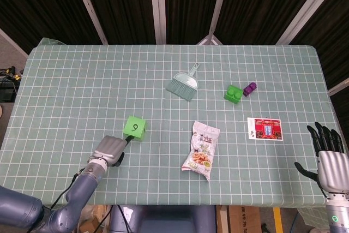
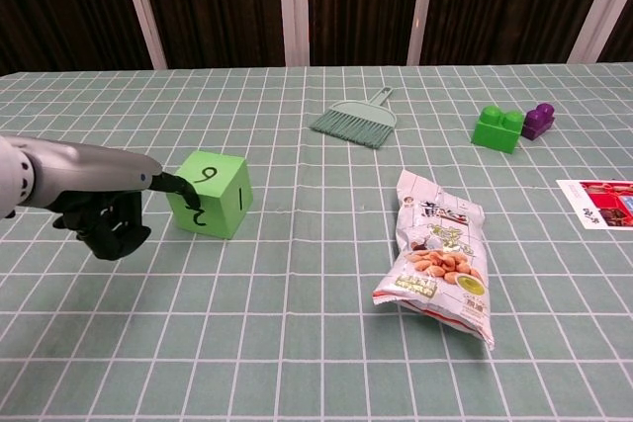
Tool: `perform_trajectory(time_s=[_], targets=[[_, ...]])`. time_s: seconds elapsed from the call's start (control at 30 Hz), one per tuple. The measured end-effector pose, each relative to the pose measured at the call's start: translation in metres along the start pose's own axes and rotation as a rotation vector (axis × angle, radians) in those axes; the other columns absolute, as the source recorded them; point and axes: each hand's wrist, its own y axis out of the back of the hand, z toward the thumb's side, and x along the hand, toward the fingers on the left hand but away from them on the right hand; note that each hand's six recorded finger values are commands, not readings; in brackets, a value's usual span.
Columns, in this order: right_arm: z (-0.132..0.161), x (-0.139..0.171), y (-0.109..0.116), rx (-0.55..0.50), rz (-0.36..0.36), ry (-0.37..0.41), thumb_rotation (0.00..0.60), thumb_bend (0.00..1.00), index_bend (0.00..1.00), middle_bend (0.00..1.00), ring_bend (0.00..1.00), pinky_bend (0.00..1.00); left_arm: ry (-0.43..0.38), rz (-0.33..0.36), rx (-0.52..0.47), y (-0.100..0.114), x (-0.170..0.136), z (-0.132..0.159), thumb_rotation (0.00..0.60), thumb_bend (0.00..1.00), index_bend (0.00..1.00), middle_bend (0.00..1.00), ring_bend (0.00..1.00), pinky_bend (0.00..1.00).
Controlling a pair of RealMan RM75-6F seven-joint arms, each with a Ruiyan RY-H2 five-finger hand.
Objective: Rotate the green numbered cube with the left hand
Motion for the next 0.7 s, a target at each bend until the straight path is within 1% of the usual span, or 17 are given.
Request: perform_trajectory(time_s=[0.23,0.4,0.53,0.7], targets=[[-0.001,0.000,0.002,-0.005,-0.006,-0.001,0.600,0.18,0.10,0.01,0.00,0.00,-0.016,0.007,0.000,0.003,0.002,0.017,0.600,0.81,0.12,0.83,0.74,0.79],[0.000,0.002,0.005,-0.017,-0.013,0.010,0.600,0.17,0.10,0.01,0.00,0.00,-0.016,0.042,0.020,0.005,0.004,0.022,0.600,0.81,0.12,0.83,0.74,0.79],[0.000,0.003,0.004,-0.015,-0.013,0.008,0.600,0.18,0.10,0.01,0.00,0.00,-0.008,0.046,0.014,0.005,0.007,0.023,0.600,0.80,0.12,0.83,0.74,0.79],[0.000,0.001,0.002,-0.010,-0.005,0.004,0.600,0.18,0.10,0.01,0.00,0.00,-0.009,0.071,-0.004,0.011,0.014,0.027,0.600,0.80,0.12,0.83,0.74,0.79]])
